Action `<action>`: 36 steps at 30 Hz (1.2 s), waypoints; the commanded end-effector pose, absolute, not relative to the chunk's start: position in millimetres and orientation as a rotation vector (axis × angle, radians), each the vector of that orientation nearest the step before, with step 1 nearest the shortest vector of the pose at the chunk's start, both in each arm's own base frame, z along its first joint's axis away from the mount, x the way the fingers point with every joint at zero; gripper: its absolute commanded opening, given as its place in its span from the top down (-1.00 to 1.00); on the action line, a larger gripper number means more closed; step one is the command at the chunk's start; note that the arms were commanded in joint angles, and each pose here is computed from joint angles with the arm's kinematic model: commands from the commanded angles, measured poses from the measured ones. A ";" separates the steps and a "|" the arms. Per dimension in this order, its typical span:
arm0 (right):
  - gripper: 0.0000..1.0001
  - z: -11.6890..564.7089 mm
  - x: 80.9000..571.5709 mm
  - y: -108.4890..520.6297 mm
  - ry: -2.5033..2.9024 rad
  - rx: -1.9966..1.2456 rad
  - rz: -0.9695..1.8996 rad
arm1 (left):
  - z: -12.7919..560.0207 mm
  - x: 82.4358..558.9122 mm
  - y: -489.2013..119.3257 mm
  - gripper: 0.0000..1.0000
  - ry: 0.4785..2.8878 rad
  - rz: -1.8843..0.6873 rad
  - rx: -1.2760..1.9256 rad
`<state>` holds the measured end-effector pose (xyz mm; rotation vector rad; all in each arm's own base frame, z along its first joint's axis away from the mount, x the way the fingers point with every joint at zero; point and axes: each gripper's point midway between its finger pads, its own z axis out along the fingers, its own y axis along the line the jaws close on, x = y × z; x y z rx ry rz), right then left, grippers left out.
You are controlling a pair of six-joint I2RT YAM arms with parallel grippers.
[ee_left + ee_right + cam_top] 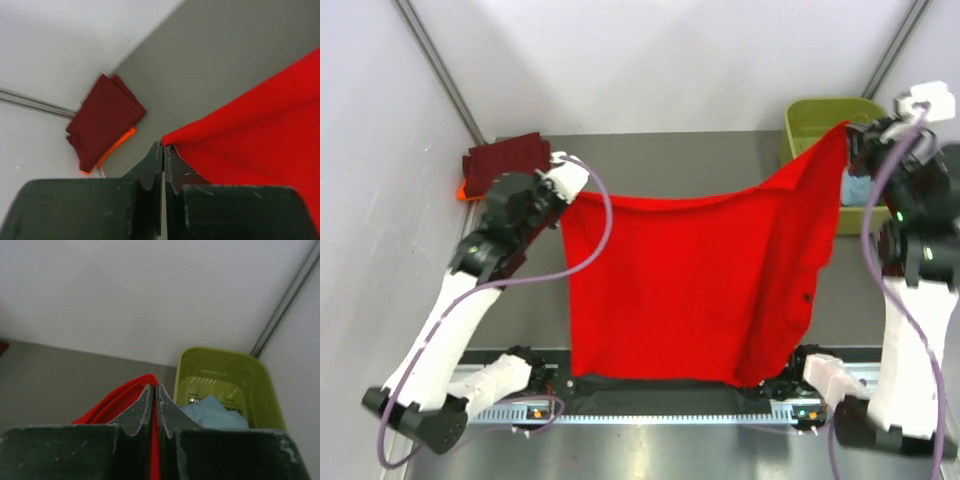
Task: Fold and stack the t-shirts
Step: Flatten the tshirt out
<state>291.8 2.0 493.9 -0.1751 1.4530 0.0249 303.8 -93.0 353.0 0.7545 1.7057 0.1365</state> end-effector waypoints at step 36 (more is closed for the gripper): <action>1.00 234.6 708.9 78.7 1.737 -0.330 0.032 | 139.0 647.4 -19.8 1.00 2.035 0.499 0.505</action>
